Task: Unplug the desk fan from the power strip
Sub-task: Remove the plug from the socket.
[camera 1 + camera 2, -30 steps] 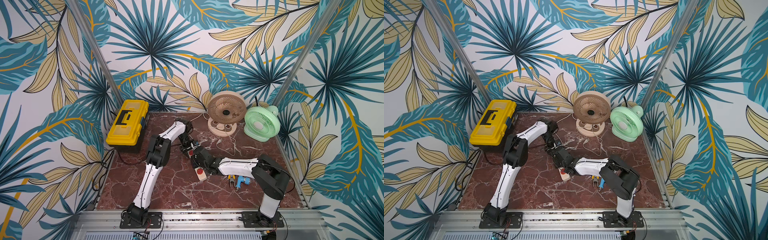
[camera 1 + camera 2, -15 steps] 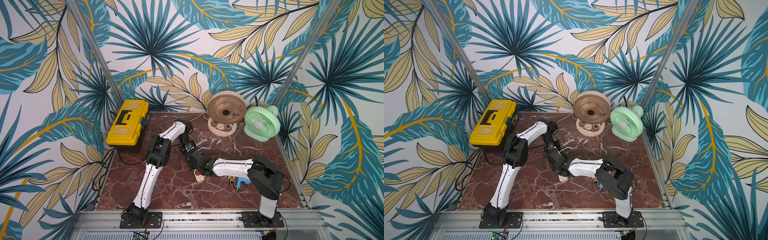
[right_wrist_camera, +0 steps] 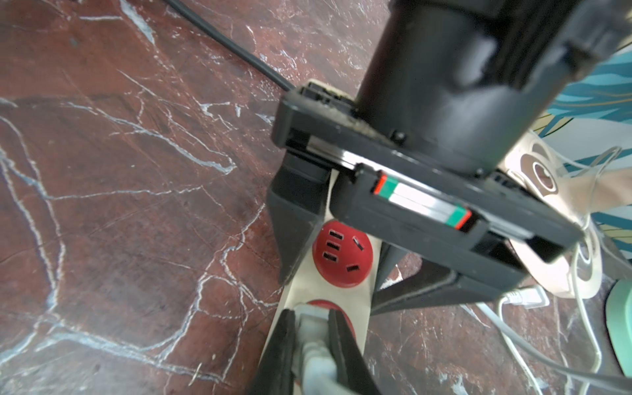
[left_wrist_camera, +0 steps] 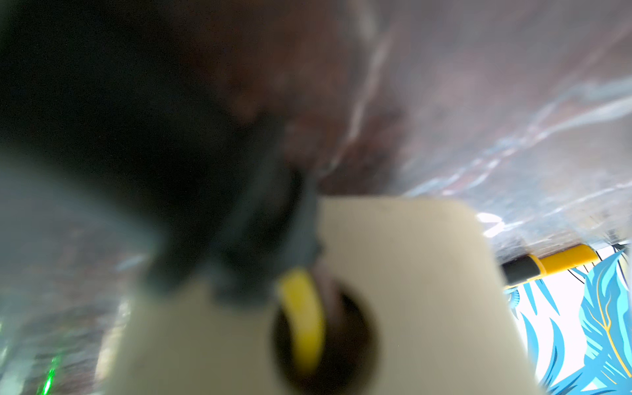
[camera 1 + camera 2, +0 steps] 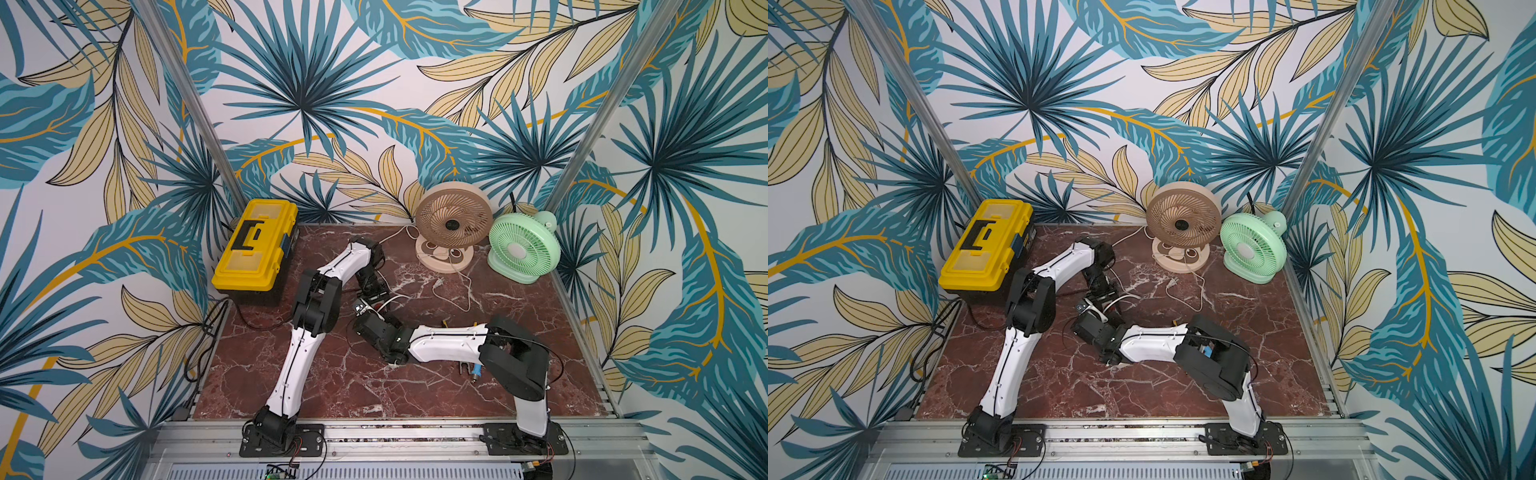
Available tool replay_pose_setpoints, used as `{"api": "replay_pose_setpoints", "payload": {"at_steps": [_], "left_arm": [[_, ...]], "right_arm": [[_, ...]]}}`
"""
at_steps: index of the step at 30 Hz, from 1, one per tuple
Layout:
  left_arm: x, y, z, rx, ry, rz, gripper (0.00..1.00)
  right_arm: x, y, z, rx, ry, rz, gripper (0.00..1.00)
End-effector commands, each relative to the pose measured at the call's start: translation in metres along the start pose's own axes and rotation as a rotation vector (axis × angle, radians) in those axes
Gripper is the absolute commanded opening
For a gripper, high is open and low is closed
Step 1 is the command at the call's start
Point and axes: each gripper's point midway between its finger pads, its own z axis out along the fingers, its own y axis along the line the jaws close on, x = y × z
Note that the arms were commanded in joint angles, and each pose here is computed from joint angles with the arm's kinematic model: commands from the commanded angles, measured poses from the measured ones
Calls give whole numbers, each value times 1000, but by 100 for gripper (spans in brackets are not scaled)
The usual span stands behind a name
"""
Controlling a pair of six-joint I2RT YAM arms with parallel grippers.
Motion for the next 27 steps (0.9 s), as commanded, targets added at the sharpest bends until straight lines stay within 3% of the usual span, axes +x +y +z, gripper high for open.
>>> {"api": "replay_pose_setpoints", "payload": {"at_steps": [1, 4, 16, 21, 27], "left_arm": [[-85, 47, 42, -123, -156, -39, 0], [-85, 48, 42, -127, -156, -39, 0], [-84, 50, 43, -132, -156, -39, 0], [-85, 49, 43, -129, -157, -39, 0], [-84, 50, 43, -130, -158, -40, 0]], "right_arm": [[-59, 31, -47, -82, -189, -34, 0], [-62, 21, -51, -83, -208, 24, 0], [-38, -69, -41, -265, -181, 644, 0], [-33, -74, -37, -291, -163, 700, 0], [-37, -61, -34, -312, -137, 652, 0]]}}
